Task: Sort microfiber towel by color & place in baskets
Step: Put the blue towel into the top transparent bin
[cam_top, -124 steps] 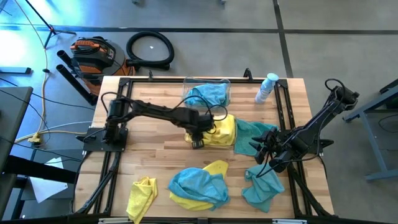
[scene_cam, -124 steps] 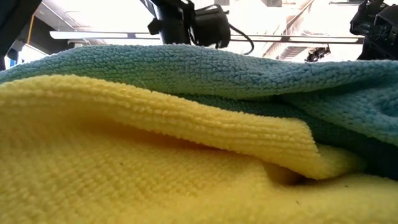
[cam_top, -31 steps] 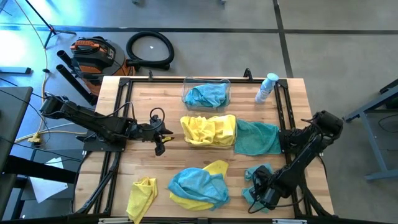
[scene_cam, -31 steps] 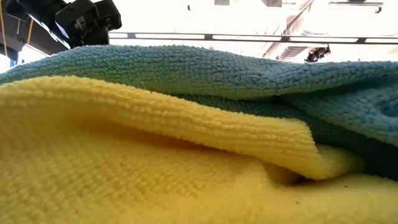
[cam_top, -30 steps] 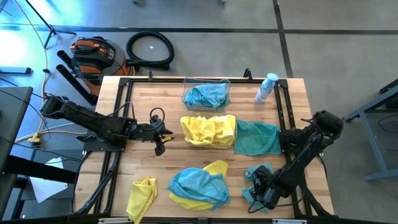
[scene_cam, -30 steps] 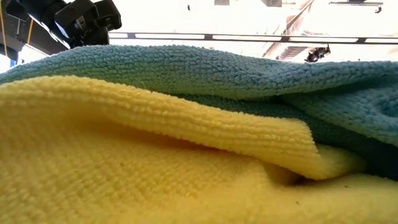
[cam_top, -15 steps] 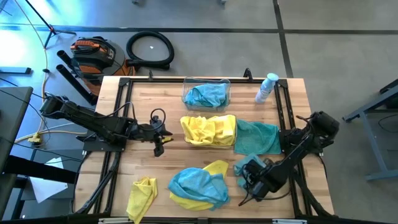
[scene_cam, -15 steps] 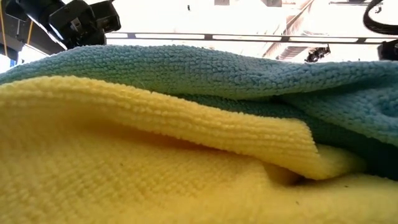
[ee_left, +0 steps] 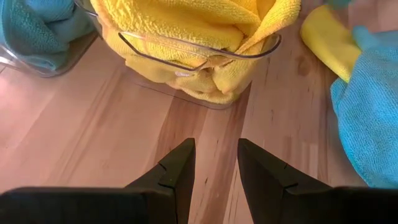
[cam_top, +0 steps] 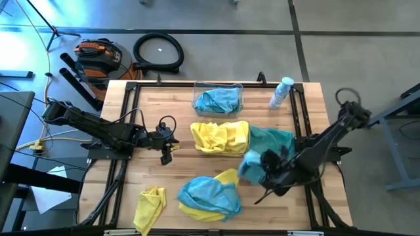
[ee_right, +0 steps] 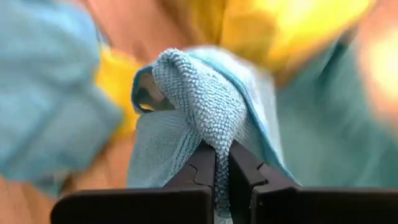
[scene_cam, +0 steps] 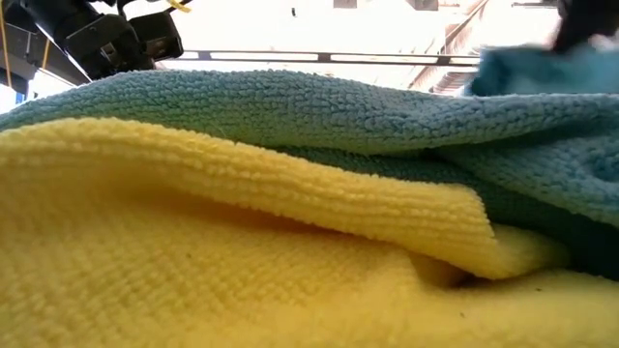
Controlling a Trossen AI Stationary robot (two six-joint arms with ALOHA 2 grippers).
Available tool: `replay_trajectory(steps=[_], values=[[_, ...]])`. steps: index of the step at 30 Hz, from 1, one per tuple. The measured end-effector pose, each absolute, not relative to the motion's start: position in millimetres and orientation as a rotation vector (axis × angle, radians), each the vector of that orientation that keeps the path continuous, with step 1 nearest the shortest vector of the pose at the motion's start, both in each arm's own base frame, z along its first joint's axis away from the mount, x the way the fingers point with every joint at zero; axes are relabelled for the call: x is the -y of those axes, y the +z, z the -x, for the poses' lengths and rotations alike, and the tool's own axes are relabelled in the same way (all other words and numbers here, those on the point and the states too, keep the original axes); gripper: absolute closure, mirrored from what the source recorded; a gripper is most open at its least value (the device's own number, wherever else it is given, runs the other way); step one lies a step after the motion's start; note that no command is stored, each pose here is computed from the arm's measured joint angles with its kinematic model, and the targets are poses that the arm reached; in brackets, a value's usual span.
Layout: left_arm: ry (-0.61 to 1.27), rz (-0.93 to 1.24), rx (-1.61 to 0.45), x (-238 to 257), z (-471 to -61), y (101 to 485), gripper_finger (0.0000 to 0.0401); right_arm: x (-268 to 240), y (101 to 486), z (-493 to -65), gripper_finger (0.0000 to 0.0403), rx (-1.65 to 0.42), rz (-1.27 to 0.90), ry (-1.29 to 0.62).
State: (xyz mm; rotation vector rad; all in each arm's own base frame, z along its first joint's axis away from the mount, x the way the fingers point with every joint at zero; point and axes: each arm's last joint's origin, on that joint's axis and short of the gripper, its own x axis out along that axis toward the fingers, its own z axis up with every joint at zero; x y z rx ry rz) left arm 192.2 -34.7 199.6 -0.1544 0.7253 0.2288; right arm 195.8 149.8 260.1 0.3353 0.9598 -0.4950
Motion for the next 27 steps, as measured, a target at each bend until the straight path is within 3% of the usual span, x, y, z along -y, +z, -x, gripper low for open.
replay_trajectory(steps=[7,17,22,27], values=[[0.222,0.137,-0.725,35,-192,200,0.0291,-104,343,-208,0.0400,-0.726,-0.096,-0.495],[0.220,0.131,-0.724,35,-192,200,0.0291,4,412,-250,0.0401,-0.554,0.086,-0.614],[0.219,0.126,-0.725,35,-192,200,0.0291,56,425,-258,0.0402,-0.443,0.040,-0.586],[0.215,0.117,-0.726,35,-192,200,0.0291,101,400,-276,0.0402,-0.548,-0.031,-0.587]])
